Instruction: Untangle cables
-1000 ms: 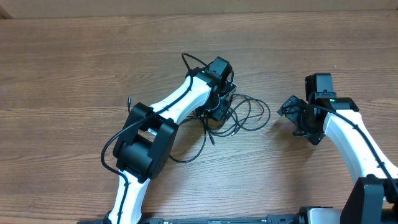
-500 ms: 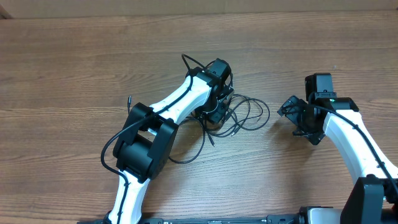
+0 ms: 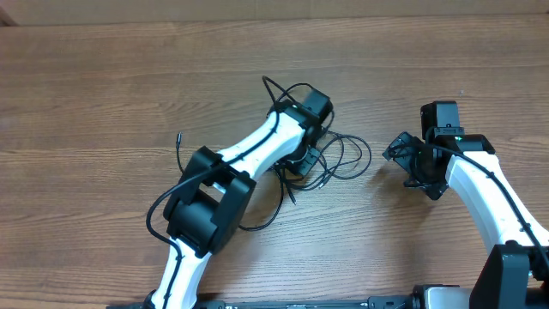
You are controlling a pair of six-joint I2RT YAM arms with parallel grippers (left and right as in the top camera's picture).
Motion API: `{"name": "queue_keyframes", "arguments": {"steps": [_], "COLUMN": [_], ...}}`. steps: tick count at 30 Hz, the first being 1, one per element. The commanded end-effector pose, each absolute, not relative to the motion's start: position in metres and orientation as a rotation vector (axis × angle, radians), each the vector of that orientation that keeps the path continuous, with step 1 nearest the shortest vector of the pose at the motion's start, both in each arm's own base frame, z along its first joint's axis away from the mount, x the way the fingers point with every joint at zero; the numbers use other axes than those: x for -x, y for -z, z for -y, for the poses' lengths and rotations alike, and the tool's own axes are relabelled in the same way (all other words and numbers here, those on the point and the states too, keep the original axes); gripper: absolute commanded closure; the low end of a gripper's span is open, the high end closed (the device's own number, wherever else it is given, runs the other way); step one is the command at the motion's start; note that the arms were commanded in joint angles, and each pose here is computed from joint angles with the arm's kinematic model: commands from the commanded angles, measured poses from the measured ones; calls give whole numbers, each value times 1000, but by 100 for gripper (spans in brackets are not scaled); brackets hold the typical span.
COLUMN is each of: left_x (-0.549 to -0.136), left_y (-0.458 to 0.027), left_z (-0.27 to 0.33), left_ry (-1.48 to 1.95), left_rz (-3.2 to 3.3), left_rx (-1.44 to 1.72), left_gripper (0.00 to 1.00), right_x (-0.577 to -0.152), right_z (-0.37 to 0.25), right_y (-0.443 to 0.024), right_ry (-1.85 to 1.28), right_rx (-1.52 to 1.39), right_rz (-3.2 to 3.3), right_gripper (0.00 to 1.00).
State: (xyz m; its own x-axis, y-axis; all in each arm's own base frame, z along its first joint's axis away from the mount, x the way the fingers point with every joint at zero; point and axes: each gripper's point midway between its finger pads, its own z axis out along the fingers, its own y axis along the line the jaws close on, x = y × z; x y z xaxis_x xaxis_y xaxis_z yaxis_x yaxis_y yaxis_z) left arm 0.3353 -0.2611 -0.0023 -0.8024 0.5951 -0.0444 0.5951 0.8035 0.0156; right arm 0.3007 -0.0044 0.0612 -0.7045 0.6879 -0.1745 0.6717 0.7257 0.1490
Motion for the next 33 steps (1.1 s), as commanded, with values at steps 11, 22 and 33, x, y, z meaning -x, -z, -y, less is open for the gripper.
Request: {"name": "queue_keyframes", "arguments": {"steps": [11, 22, 33], "left_x": [-308, -330, -348], "left_y": [46, -3, -142], "left_z": [246, 255, 255], "left_ry": [-125, -56, 124], "left_rz": [-3054, -2950, -2667], "left_rx": [-1006, -917, -752], "left_gripper": [96, 96, 96], "right_x": [-303, -303, -303], "right_z": [7, 7, 7], "right_y": [-62, -62, -62], "right_ry": [-97, -96, -97], "right_rx": [-1088, -1088, -1088], "right_rz": [-2703, -2703, -2703], "right_gripper": [0, 0, 0]}}
